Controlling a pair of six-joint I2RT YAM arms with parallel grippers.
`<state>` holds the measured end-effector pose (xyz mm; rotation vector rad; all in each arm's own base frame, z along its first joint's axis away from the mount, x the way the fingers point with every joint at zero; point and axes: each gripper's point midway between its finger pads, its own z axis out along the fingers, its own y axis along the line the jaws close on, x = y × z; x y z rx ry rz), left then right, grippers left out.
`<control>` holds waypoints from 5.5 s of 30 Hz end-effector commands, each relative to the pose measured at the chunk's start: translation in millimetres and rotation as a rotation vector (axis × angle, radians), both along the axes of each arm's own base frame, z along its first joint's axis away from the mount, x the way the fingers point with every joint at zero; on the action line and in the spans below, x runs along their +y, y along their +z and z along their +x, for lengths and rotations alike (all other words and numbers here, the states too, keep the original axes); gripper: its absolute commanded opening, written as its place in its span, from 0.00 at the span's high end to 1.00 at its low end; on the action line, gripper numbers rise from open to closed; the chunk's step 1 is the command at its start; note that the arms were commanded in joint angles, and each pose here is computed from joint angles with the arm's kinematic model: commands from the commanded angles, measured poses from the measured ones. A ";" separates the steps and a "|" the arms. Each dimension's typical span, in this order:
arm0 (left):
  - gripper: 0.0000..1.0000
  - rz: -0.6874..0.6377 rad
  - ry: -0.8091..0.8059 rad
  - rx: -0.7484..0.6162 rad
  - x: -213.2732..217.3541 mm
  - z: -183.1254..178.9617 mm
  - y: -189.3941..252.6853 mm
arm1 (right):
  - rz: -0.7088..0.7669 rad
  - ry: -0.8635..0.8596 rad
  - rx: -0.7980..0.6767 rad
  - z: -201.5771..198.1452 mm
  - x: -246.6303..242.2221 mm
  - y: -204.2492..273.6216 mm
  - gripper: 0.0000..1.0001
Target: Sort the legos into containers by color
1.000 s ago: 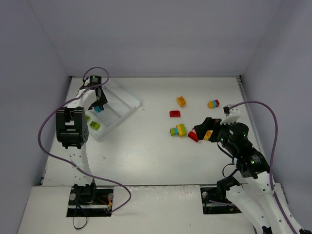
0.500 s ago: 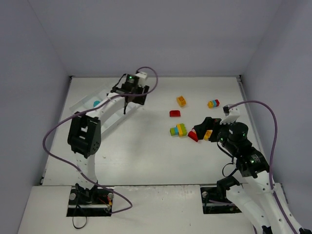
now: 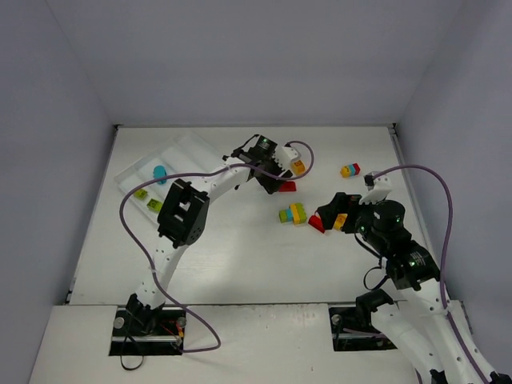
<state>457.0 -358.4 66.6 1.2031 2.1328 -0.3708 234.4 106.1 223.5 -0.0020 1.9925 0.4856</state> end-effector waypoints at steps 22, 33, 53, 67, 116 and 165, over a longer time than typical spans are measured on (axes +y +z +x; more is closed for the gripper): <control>0.58 -0.070 -0.169 -0.028 -56.6 5.8 12.6 | 0.011 -0.015 -0.035 11.5 3.8 7.1 0.00; 0.92 -0.207 0.100 -0.155 -13.7 24.2 90.8 | 0.013 -0.010 -0.043 10.7 4.7 9.2 0.00; 0.80 -0.196 1.293 -0.166 276.4 48.5 93.9 | 0.020 -0.006 -0.058 8.2 5.4 13.5 0.00; 0.49 -0.131 1.369 -0.048 296.1 56.8 50.6 | 0.018 -0.008 -0.057 8.1 5.6 12.7 0.00; 0.29 -0.595 0.919 -0.133 75.8 21.5 225.2 | -0.193 -0.060 -0.095 94.8 10.2 15.2 0.00; 0.29 -0.303 0.923 -0.327 290.2 -119.9 211.1 | -0.480 0.403 -0.127 288.1 156.0 -81.4 1.00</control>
